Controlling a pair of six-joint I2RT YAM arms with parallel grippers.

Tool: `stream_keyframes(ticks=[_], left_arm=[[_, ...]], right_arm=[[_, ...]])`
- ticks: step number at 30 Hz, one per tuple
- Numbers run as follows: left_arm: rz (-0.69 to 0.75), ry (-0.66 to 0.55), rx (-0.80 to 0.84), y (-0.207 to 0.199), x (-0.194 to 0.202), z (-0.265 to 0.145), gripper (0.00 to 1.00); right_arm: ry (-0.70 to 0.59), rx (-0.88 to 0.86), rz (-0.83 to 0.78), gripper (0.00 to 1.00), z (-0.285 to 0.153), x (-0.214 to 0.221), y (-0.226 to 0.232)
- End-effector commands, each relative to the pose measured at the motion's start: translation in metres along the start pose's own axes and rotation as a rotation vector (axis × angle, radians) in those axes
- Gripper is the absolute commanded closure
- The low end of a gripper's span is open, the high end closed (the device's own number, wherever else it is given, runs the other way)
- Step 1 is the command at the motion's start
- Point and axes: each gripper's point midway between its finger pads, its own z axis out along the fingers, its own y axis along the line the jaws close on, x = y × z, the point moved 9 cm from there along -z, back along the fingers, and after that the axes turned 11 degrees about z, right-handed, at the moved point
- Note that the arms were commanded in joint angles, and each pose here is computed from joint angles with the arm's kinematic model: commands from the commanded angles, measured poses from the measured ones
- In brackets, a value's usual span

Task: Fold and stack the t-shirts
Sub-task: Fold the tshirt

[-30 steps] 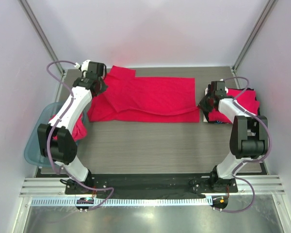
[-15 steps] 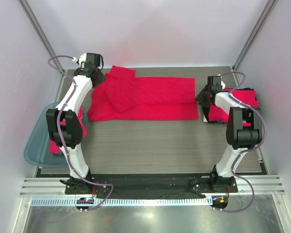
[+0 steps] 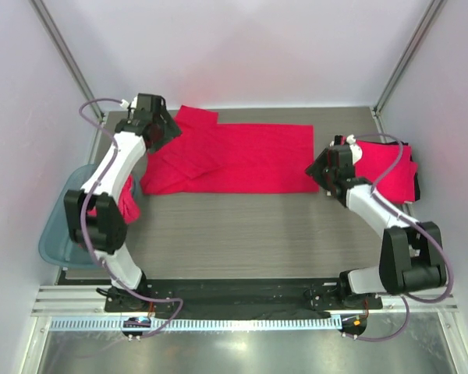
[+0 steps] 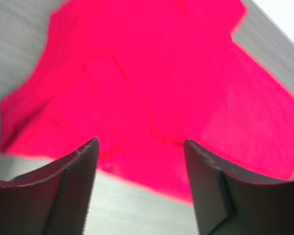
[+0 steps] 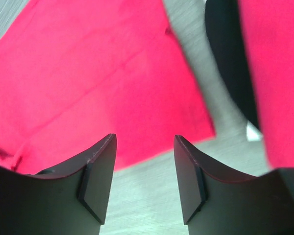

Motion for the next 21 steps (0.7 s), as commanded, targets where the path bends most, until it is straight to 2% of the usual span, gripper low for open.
stream_keyframes(ticks=[1, 2, 4, 10, 12, 16, 21], left_arm=[[0.01, -0.085, 0.16, -0.017, 0.007, -0.056, 0.26], [0.017, -0.068, 0.142, -0.013, 0.022, -0.057, 0.22], [0.035, -0.098, 0.189, -0.018, 0.032, -0.077, 0.2], [0.025, -0.06, 0.205, 0.001, 0.088, -0.078, 0.18], [0.018, -0.097, 0.252, 0.001, 0.096, -0.086, 0.18], [0.015, -0.09, 0.227, 0.018, 0.124, -0.078, 0.18], [0.0, -0.117, 0.262, 0.026, 0.139, -0.074, 0.18]], right_arm=[[-0.107, -0.008, 0.059, 0.43, -0.008, 0.014, -0.005], [-0.121, 0.006, 0.068, 0.42, -0.007, 0.021, -0.013], [-0.143, 0.002, 0.127, 0.42, -0.009, 0.026, -0.018], [-0.184, 0.032, 0.215, 0.42, 0.001, 0.037, -0.036], [-0.197, 0.034, 0.227, 0.42, 0.005, 0.036, -0.034], [-0.214, 0.061, 0.234, 0.43, 0.02, 0.036, -0.034], [-0.227, 0.123, 0.252, 0.45, 0.041, 0.041, -0.04]])
